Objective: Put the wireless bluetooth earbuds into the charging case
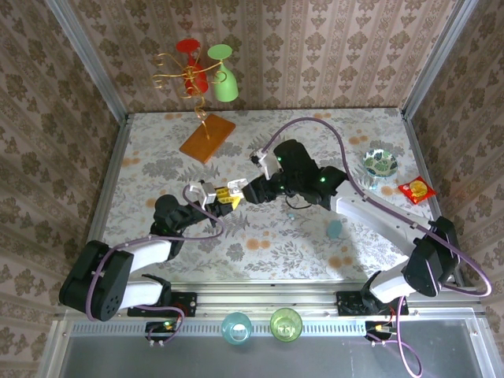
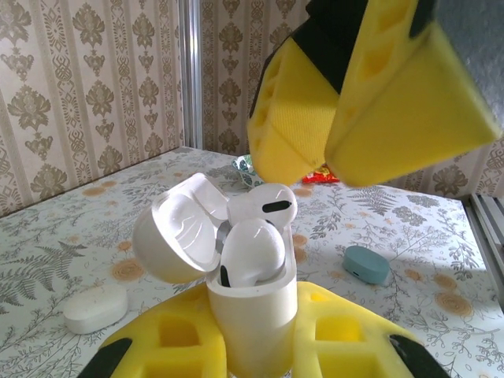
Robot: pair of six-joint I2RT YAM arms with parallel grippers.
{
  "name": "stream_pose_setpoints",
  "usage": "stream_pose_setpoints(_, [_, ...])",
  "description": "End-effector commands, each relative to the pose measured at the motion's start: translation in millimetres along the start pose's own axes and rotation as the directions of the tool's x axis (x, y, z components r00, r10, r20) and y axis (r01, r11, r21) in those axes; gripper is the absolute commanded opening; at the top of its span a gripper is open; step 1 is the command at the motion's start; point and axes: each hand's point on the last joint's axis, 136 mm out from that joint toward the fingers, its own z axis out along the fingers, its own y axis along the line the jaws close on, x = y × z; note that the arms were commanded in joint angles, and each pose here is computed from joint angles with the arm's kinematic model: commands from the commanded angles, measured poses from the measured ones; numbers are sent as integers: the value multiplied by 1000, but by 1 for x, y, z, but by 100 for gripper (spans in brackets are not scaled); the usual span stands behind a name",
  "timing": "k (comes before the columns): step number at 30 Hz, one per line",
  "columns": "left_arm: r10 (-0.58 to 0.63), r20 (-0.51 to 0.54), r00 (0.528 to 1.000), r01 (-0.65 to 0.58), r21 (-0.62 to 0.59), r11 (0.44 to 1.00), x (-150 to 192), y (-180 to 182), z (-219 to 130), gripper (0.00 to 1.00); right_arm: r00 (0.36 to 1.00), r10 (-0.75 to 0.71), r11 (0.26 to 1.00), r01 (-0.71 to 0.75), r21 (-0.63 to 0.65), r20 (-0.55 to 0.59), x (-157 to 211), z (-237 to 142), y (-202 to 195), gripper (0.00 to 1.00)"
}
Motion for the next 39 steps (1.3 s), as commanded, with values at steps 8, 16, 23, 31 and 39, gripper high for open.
stream_pose_setpoints(8, [22,57,998,-24,39,999,-20,-3,3,0,999,-49,998,49,30,-15,-4,3,-2,31])
stream_pose_setpoints(16, [-5,59,998,1,63,998,-21,-7,2,0,992,-121,991,122,49,-25,-1,1,-6,24])
stream_pose_setpoints(23, [-24,50,998,21,53,998,-17,-5,1,0,988,-153,988,153,26,2,-12,-7,6,31])
stream_pose_setpoints(31, [-34,49,998,30,68,997,-18,-6,3,0,978,-203,973,207,104,-43,-8,5,1,31])
stream_pose_setpoints(39, [-47,54,997,43,73,996,-21,-9,0,0,975,-215,967,221,124,-62,-6,7,-5,29])
